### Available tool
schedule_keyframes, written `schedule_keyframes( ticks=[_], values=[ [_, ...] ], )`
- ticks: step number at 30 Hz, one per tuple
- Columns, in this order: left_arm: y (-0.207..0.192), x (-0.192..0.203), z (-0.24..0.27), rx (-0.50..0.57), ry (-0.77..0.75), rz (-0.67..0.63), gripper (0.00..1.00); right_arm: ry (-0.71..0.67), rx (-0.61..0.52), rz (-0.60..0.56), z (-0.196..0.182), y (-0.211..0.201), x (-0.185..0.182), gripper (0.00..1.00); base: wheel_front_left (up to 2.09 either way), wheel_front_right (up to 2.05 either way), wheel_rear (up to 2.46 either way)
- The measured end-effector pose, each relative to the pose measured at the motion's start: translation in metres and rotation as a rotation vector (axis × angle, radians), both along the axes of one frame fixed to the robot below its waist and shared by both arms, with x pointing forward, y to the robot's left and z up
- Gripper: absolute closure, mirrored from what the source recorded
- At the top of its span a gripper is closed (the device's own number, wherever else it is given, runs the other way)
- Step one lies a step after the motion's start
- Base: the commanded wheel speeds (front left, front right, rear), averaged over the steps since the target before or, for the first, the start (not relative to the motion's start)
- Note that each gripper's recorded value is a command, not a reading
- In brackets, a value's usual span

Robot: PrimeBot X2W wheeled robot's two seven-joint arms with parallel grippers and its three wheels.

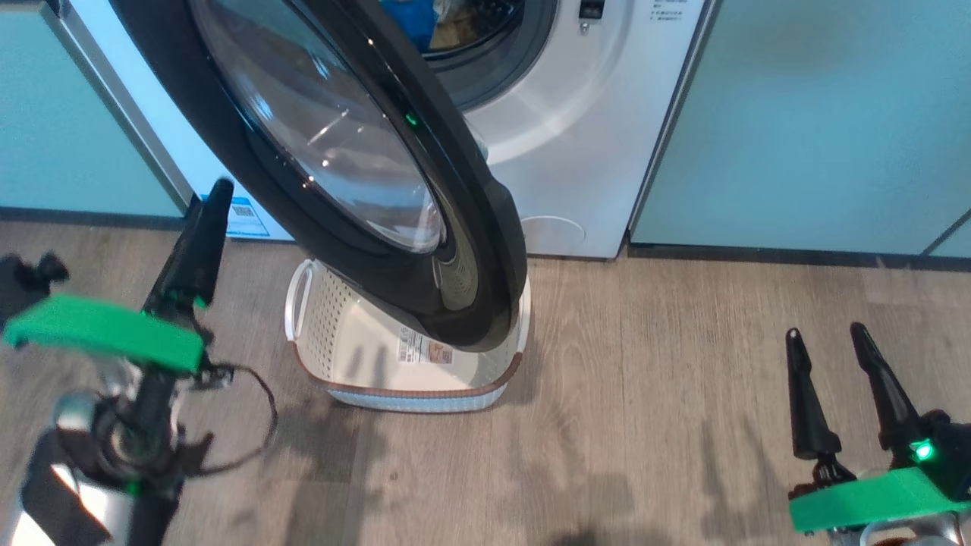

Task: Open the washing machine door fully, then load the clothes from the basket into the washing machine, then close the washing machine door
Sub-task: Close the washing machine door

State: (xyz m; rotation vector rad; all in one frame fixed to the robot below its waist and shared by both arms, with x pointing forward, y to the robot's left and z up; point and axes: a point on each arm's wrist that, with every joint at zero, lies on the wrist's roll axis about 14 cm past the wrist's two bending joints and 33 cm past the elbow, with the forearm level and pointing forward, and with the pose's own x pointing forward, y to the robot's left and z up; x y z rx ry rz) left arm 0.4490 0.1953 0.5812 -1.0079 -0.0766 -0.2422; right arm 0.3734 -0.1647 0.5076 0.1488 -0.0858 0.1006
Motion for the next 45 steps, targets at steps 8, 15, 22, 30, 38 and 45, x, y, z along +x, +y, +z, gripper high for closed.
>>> schedule_keyframes(
  ticks=[8,15,22,30,38,45],
  values=[
    [0.005,-0.035,-0.022,0.492,-0.067,0.178,0.00,-0.011,0.000,-0.009,0.005,-0.002,-0.011,0.00,0.00,0.00,0.00],
    [-0.007,-0.061,-0.034,0.847,-0.105,0.216,0.00,0.006,-0.005,-0.005,-0.001,-0.001,-0.021,0.00,0.00,0.00,0.00],
    [-0.016,-0.077,-0.044,0.927,-0.094,0.217,0.00,-0.009,-0.009,-0.001,0.004,0.001,-0.022,0.00,0.00,0.00,0.00],
    [-0.018,-0.080,-0.045,0.939,-0.093,0.223,0.00,0.001,-0.011,0.000,0.001,0.001,-0.027,0.00,0.00,0.00,0.00],
    [-0.018,-0.081,-0.045,0.946,-0.092,0.234,0.00,0.001,-0.010,0.002,0.001,0.002,-0.028,0.00,0.00,0.00,0.00],
    [-0.018,-0.081,-0.046,0.943,-0.084,0.236,0.00,0.002,-0.010,0.003,0.001,0.002,-0.027,0.00,0.00,0.00,0.00]
  ],
)
